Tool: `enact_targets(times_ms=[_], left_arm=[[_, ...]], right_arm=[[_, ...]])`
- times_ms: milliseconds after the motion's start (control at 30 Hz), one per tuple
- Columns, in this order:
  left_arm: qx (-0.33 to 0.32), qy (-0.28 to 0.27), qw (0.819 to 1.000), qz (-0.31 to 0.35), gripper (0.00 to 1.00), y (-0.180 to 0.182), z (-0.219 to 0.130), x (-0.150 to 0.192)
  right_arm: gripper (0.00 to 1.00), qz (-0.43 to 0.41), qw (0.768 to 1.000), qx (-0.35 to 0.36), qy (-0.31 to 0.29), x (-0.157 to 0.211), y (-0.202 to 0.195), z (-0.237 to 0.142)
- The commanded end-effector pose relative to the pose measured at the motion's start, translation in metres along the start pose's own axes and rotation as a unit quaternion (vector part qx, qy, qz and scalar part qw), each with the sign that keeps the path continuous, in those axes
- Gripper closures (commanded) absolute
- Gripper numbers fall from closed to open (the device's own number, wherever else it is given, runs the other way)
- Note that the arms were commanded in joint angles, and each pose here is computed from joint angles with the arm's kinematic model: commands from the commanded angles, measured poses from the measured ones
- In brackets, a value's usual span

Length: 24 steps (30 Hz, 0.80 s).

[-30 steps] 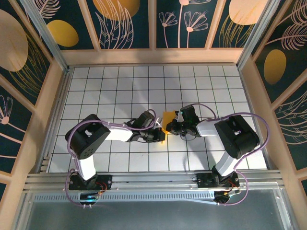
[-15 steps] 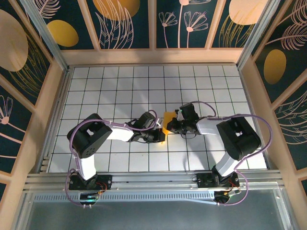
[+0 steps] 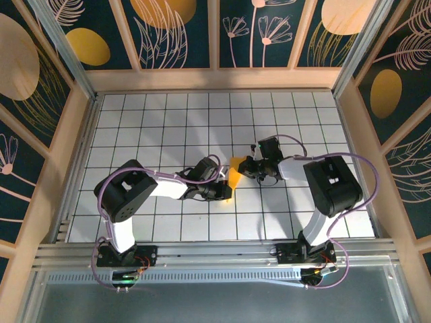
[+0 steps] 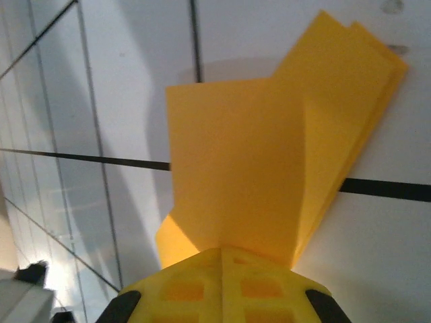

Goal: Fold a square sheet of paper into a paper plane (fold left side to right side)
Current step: Fold the wing for the fifth time at the center of the table.

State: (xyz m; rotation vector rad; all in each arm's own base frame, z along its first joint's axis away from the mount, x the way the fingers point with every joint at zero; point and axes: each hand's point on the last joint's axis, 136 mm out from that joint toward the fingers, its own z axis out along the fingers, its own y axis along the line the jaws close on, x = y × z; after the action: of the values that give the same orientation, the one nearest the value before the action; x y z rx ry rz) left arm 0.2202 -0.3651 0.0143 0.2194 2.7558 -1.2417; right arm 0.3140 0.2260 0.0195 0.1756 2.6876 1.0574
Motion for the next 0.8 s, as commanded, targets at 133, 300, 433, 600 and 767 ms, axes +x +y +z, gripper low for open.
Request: enact_targets(times_ms=[133, 300, 433, 600, 767], left_arm=[[-0.016, -0.008, 1.0, 0.004, 1.0, -0.005, -0.007, -0.007], [0.002, -0.018, 1.0, 0.021, 1.0, -0.026, -0.012, -0.02], [0.005, -0.017, 1.0, 0.026, 1.0, -0.03, -0.006, -0.027], [-0.002, -0.011, 1.0, 0.027, 1.0, -0.024, 0.006, -0.03], [-0.02, -0.003, 1.0, 0.023, 1.0, -0.01, 0.013, -0.026]], right_arm=[[1.0, 0.017, 0.999, 0.033, 0.023, 0.011, -0.027, 0.012], [1.0, 0.022, 0.998, 0.048, 0.023, 0.016, -0.035, 0.01], [1.0, 0.02, 0.998, 0.049, 0.022, 0.015, -0.033, 0.009], [1.0, 0.021, 0.998, 0.051, 0.023, 0.016, -0.034, 0.009], [1.0, 0.022, 0.998, 0.053, 0.025, 0.017, -0.036, 0.01]])
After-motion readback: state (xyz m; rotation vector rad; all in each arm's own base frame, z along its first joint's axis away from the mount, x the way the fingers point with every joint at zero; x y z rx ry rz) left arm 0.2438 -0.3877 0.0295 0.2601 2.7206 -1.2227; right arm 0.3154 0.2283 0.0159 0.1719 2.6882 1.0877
